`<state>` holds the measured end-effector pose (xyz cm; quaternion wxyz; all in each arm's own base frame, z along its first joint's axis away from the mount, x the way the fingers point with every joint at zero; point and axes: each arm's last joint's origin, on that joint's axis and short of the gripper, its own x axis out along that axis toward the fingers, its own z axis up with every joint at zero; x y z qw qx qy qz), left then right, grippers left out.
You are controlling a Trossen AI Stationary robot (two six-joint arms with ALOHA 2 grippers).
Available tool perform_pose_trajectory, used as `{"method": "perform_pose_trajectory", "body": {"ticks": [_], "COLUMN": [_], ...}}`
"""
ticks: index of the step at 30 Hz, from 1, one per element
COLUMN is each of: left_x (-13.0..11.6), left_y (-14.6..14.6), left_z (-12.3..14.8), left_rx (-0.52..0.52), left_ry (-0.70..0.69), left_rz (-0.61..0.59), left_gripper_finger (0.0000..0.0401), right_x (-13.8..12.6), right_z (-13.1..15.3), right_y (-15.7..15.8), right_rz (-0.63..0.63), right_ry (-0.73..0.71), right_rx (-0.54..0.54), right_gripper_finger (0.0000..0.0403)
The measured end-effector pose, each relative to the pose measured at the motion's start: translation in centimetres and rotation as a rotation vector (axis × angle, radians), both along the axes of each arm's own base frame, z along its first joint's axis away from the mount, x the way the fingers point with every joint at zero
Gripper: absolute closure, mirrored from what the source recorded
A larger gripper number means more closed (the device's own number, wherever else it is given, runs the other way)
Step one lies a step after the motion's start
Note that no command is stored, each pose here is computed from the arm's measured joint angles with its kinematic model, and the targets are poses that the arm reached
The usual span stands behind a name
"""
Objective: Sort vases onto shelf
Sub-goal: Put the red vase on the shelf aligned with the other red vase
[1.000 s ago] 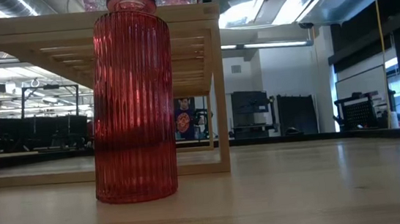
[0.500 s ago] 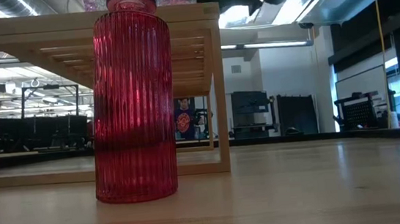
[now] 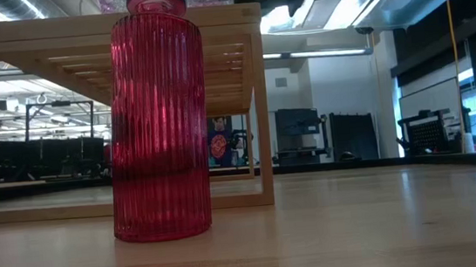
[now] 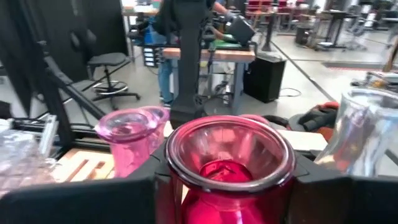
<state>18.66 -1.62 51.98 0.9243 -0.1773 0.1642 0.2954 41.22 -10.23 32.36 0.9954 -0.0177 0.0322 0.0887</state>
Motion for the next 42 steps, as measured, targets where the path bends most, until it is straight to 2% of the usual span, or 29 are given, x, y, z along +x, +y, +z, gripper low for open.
{"method": "perform_pose_trajectory", "body": {"ticks": [4,12,14,17,22,26,34,37,42], "left_x": [0.0,0.0,0.0,0.0,0.0,-0.1,0.0,0.0,-0.1], "left_y": [0.0,0.0,0.0,0.0,0.0,0.0,0.3,0.3,0.3], "left_z": [0.0,-0.1,-0.1,-0.1,-0.1,-0.1,-0.1,-0.1,-0.2], "left_rx": [0.0,0.001,0.001,0.001,0.002,0.005,0.03,0.029,0.031], "left_ry": [0.003,0.006,0.006,0.007,0.009,0.014,0.024,0.024,0.032], "left_rz": [0.0,0.0,0.0,0.0,0.001,0.004,0.024,0.022,0.022], "left_gripper_finger": [0.0197,0.0197,0.0197,0.0197,0.0197,0.0197,0.0197,0.0197,0.0197], "right_x": [-0.1,-0.4,-0.5,-0.9,-2.4,-3.5,-3.3,-3.6,-4.7], "right_z": [0.1,-1.1,-1.2,-0.6,2.2,2.9,1.7,0.2,-1.8], "right_y": [-0.3,0.1,0.1,0.2,0.7,0.9,2.7,3.1,3.2], "right_rz": [0.04,0.177,0.177,0.11,-0.01,-0.052,-0.086,-0.116,-0.203], "right_ry": [0.001,0.093,0.108,0.114,0.054,0.11,0.145,0.124,-0.007], "right_rx": [-0.015,-0.061,-0.063,-0.099,-0.202,-0.215,-0.232,-0.185,-0.095], "right_gripper_finger": [0.0284,0.0284,0.0284,0.0284,0.0284,0.0284,0.0284,0.0284,0.0284]}}
